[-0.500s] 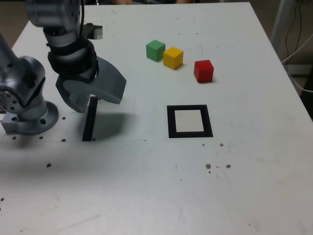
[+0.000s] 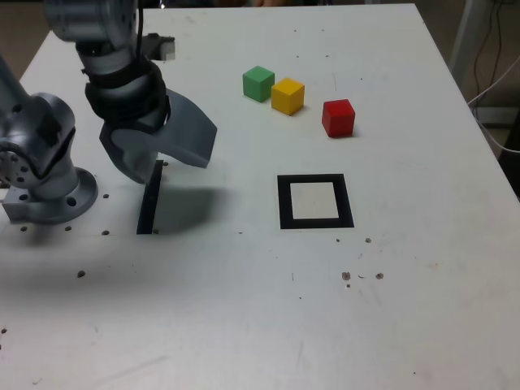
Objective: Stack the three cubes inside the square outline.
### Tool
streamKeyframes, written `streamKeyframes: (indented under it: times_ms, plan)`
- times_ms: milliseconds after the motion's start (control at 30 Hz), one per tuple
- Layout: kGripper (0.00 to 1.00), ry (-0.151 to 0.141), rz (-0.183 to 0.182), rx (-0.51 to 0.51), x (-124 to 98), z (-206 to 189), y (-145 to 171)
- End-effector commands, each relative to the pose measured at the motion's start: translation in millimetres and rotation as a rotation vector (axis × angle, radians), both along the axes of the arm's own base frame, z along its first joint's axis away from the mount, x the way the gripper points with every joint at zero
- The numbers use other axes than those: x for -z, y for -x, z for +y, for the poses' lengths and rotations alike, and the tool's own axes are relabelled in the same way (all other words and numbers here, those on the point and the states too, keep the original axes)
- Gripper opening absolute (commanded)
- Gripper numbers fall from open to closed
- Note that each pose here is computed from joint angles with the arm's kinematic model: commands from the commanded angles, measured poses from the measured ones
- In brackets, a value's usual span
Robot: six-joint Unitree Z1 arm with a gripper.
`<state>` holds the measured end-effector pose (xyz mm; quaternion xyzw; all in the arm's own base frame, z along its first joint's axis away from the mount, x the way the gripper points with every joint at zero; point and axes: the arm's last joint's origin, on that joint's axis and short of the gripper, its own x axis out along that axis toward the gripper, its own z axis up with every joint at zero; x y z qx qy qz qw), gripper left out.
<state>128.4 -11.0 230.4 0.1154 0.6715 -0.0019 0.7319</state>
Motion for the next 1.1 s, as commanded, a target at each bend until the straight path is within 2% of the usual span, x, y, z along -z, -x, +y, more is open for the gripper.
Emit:
streamKeyframes:
  times_ms: [0, 67, 167, 367, 700, 867, 1067]
  plan:
    - [0.99, 0.02, 0.017, 0.02, -4, -2, -7]
    - [0.99, 0.033, 0.056, 0.034, -8, -5, -15]
    - [0.99, 0.047, 0.086, 0.045, -14, -8, -32]
    - [0.99, 0.047, 0.045, 0.055, -38, -15, -79]
    - [0.99, 0.042, 0.058, 0.007, -82, -14, -163]
    - [0.99, 0.058, 0.072, -0.073, -78, 9, -203]
    - [0.99, 0.056, 0.037, -0.142, -75, 47, -235]
